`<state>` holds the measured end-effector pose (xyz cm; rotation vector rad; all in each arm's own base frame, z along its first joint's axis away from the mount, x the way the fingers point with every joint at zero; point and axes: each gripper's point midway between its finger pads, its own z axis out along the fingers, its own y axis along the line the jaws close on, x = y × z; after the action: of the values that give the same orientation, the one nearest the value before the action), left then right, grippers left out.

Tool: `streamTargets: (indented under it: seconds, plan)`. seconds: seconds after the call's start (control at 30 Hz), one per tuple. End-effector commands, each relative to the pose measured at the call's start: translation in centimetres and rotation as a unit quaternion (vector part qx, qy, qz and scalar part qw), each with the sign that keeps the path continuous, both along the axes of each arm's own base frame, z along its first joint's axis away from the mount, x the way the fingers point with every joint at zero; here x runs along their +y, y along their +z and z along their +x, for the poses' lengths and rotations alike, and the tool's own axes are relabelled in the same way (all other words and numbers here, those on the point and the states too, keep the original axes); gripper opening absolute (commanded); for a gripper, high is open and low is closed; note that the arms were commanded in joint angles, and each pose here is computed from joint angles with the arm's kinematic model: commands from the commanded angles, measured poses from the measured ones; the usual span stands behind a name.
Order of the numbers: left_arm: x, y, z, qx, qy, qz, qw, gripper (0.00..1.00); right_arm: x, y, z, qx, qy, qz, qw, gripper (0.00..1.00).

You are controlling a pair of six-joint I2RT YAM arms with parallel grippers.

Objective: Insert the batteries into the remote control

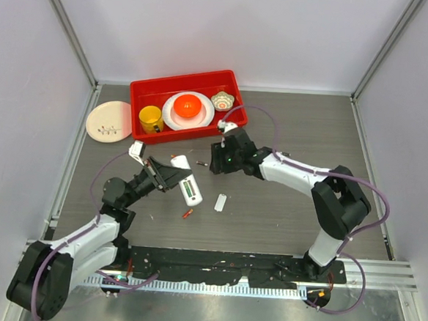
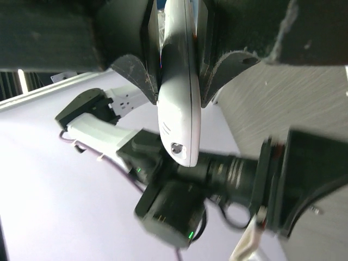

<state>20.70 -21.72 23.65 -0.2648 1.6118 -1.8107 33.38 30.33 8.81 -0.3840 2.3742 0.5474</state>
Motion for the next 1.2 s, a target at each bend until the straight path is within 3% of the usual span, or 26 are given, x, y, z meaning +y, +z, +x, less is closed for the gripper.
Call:
streamTargets:
  seconds: [0.0, 0.2, 0.43, 0.73, 1.17]
  plan:
    - [1.5, 3.9, -1.1, -0.065, 0.003, -0.041, 0.997, 0.00, 3.5, -0.5, -3.3, -0.004, 0.072, 0.015, 0.997, 0.55]
    - [2.5, 5.0, -0.9, -0.075, 0.020, -0.051, 0.996, 0.00, 4.8, -0.6, -2.7, -0.040, 0.072, 0.006, 0.997, 0.55]
    - [3.2, 4.8, -0.5, -0.067, 0.034, -0.058, 0.995, 0.00, 5.6, -2.3, 1.8, -0.077, 0.057, -0.072, 0.993, 0.55]
    - [3.1, 4.9, -1.0, -0.071, 0.022, -0.052, 0.996, 0.00, 6.5, -2.4, 5.2, -0.113, 0.046, -0.116, 0.986, 0.57]
    - [3.0, 4.4, -0.7, -0.066, 0.023, -0.044, 0.997, 0.00, 6.7, -5.1, 4.4, -0.079, 0.076, -0.134, 0.985, 0.50]
